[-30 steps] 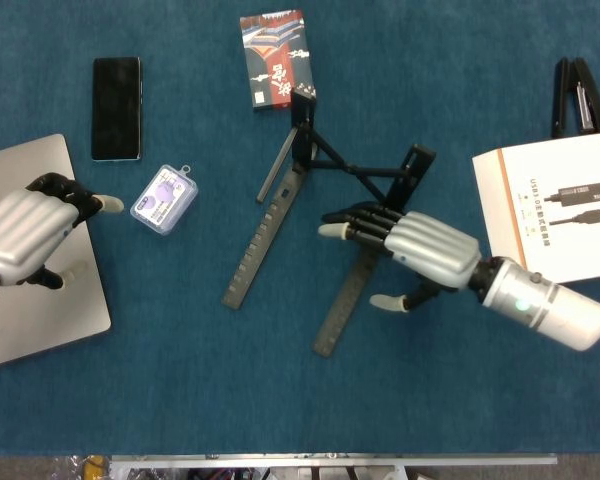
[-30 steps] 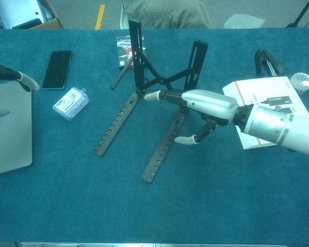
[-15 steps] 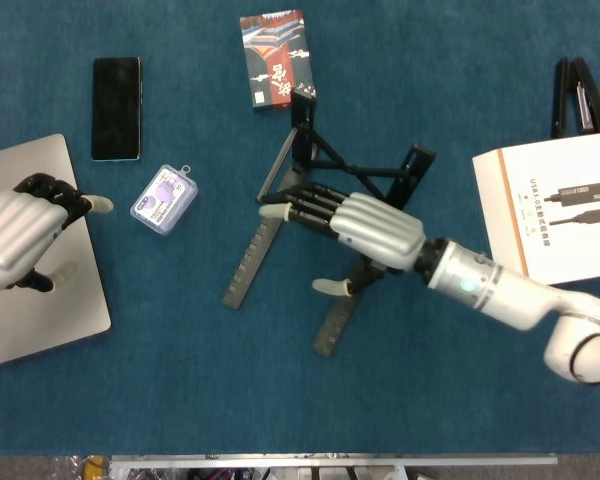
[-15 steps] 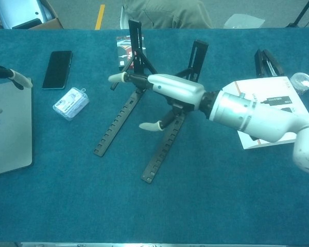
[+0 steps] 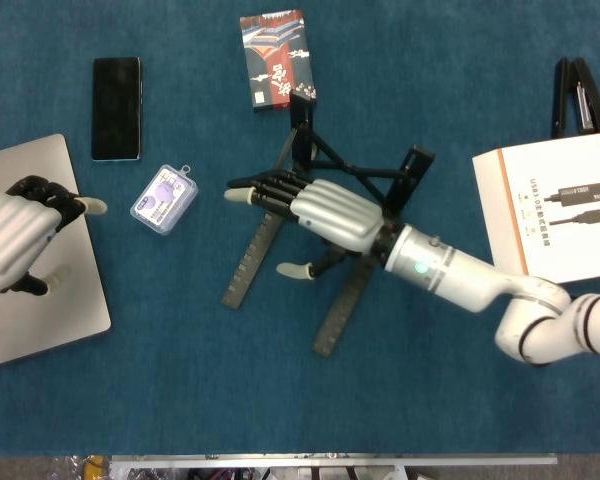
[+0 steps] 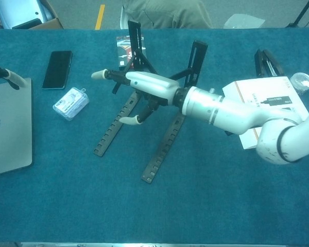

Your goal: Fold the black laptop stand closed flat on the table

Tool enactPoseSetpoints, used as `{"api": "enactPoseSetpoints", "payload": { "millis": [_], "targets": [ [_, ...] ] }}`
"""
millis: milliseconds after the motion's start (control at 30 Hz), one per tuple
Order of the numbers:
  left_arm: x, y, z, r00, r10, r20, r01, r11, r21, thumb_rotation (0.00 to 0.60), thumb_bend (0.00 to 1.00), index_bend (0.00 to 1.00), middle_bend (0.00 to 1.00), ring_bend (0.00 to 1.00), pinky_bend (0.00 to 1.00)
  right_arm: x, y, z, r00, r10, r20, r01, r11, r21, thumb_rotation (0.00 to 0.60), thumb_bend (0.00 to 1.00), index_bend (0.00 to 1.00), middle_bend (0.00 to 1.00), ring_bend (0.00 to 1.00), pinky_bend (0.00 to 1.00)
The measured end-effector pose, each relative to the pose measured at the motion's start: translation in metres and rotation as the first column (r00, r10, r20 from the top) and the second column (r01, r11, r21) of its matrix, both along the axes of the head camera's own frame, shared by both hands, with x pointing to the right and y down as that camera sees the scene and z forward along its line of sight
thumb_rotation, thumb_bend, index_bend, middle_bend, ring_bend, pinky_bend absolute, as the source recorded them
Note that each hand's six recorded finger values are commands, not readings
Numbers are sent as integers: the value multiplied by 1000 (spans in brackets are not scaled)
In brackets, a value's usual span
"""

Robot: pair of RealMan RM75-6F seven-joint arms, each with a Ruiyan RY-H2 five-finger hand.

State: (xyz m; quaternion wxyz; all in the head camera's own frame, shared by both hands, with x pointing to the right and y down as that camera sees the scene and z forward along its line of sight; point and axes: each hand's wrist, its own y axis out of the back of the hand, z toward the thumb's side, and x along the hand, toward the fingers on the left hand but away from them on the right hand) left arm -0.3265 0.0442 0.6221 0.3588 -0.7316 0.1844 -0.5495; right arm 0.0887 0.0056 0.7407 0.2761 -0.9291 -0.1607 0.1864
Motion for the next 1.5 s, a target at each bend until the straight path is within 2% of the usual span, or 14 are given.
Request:
{"api": "enactPoseSetpoints", "payload": {
  "millis": [400,900,1267,1500],
  "targets": [
    [-2,2,-1,1000,-2,-8,2,1000,5,600,358,187,213,149,115,12,-11,23,995,50,-86,-52,999,-12,600,252,0,30,0,59],
    [-4,3,-1,1000,0,-23,0,1000,16,600,358,187,204,141,115,26,-24,41,982,118,-150,-121,993,-14,600,252,0,20,0,59],
    [-6,2,-2,1000,2,-23,-1,1000,26,600,358,186,201,134,115,26,-17,29,990,87,-108,-90,996,-16,600,252,0,17,0,58],
    [-10,-2,-4,1000,-19,-19,19,999,45,600,358,186,201,134,115,31,-11,-8,999,53,1,-53,998,15,600,252,0,17,0,59]
  ]
}}
